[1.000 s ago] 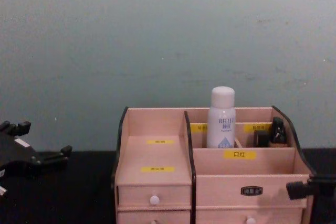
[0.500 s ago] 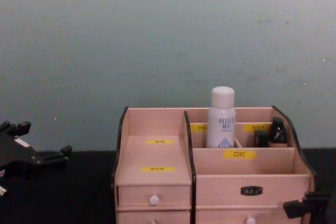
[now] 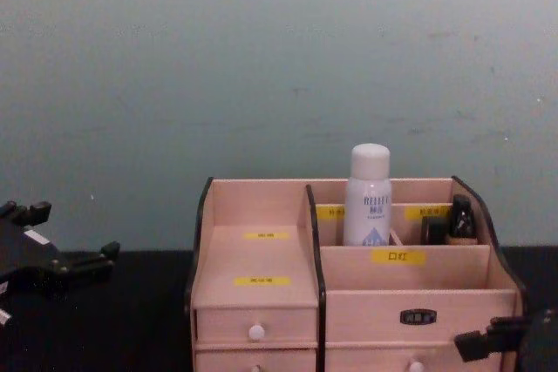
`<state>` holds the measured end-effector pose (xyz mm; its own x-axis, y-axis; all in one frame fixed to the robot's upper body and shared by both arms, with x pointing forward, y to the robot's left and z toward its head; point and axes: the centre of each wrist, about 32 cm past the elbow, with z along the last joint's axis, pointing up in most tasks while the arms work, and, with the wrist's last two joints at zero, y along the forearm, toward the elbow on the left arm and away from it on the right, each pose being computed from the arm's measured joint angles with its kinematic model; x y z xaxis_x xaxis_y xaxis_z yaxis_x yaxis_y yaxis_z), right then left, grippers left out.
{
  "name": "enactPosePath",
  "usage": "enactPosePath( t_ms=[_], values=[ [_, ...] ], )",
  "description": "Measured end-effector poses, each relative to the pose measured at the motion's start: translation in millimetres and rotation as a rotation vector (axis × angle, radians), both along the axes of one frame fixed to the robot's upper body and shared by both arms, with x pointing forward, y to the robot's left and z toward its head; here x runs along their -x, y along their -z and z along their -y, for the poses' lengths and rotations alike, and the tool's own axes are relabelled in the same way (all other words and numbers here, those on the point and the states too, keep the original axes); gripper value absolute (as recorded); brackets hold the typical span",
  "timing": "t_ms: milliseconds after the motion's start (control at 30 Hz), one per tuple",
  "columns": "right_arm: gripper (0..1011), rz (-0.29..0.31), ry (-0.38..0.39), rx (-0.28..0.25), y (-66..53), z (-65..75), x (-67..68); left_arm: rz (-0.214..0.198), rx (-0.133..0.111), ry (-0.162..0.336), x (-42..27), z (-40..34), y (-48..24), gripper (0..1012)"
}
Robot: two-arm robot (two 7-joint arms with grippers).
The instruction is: Pick up the facial cleanser and watermelon frost from the table and place them into the tiered storage box.
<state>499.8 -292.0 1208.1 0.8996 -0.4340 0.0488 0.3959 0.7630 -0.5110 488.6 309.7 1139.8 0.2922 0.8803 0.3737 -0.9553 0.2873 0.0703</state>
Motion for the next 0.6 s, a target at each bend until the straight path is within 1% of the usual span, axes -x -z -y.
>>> enactPosePath(
  t_ms=[267, 600],
  values=[
    [1000, -0.005, -0.008, 0.027, 0.7, -6.4, 2.3, 0.0, 0.0, 0.0, 0.0, 0.0, 0.0, 1001],
    [1000, 0.001, -0.009, 0.056, 2.7, -10.5, 4.0, 0.0, 0.0, 0.0, 0.0, 0.0, 0.0, 1001]
  ],
)
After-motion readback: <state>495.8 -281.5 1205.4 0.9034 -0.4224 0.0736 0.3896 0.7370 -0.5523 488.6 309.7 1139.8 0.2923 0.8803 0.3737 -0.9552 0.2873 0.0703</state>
